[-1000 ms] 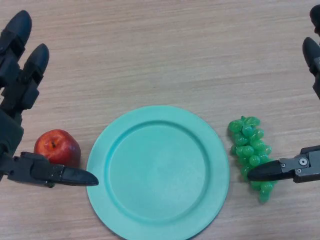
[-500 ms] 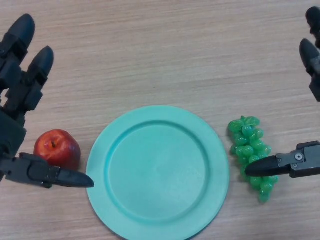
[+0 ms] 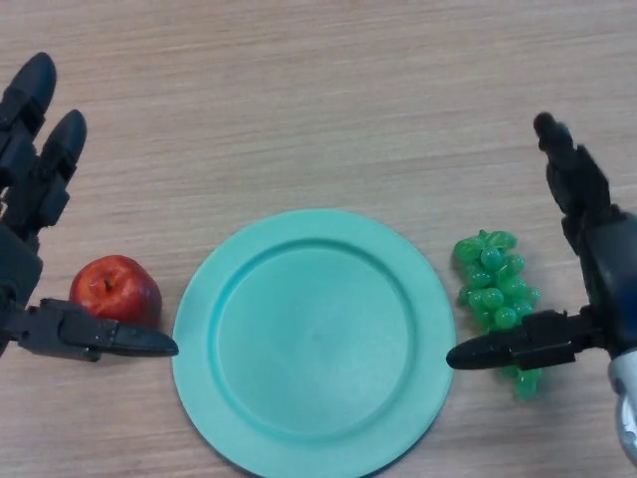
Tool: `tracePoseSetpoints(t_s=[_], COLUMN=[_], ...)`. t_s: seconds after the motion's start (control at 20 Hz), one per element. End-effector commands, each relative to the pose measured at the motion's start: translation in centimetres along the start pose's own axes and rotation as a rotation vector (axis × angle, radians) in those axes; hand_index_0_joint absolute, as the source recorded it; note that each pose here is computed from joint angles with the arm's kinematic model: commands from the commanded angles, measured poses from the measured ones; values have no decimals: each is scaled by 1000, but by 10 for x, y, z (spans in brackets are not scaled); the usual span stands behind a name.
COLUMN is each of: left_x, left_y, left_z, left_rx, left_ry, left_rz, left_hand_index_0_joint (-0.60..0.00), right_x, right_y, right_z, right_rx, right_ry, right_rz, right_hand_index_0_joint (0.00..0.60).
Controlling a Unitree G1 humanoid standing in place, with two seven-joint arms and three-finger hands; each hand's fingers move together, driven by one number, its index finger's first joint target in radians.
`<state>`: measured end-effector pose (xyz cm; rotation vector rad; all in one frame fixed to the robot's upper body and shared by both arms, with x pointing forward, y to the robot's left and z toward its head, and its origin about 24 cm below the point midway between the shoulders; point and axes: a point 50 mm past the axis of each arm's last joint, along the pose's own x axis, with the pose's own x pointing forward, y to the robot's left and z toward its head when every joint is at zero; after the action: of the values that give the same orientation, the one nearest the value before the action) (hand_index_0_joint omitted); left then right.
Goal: Pick up the green grapes and place it on the plate
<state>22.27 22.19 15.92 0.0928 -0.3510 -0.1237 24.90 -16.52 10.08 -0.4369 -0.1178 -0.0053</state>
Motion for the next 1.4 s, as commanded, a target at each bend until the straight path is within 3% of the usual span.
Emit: tracePoseSetpoints(t_s=[0.05,0.2,0.55,0.65,0.7,0.75,0.8,0.9,1.0,1.25,1.4], left_x=[-1,0,0,0,-1,-1,-4,-7,-9,-13,-18], left_y=[11,12,10,10,10,10,11,12,13,10,9], left_z=[34,34,32,31,31,31,31,31,31,36,39], left_rx=[118,125,121,116,110,105,95,89,83,92,108], left_ry=[-219,-213,-213,-209,-208,-208,-209,-208,-206,-225,-233], left_rz=[23,34,41,40,41,42,46,52,55,55,51], left_hand_index_0_joint=[0,0,0,0,0,0,0,0,0,0,0], right_x=[5,12,25,26,27,27,26,25,24,32,37], right_y=[-8,-1,8,7,6,6,7,9,8,-8,-16], right_z=[20,1,-24,-27,-28,-30,-33,-37,-40,-24,8], right_rx=[-63,-135,-214,-221,-229,-237,-270,-363,-404,-452,-361], right_ry=[-207,-158,-115,-106,-102,-97,-88,-78,-67,-114,-180], right_rz=[-77,-72,-35,-36,-30,-22,5,74,91,50,21], right_hand_index_0_joint=[0,0,0,200,349,450,592,600,600,600,600])
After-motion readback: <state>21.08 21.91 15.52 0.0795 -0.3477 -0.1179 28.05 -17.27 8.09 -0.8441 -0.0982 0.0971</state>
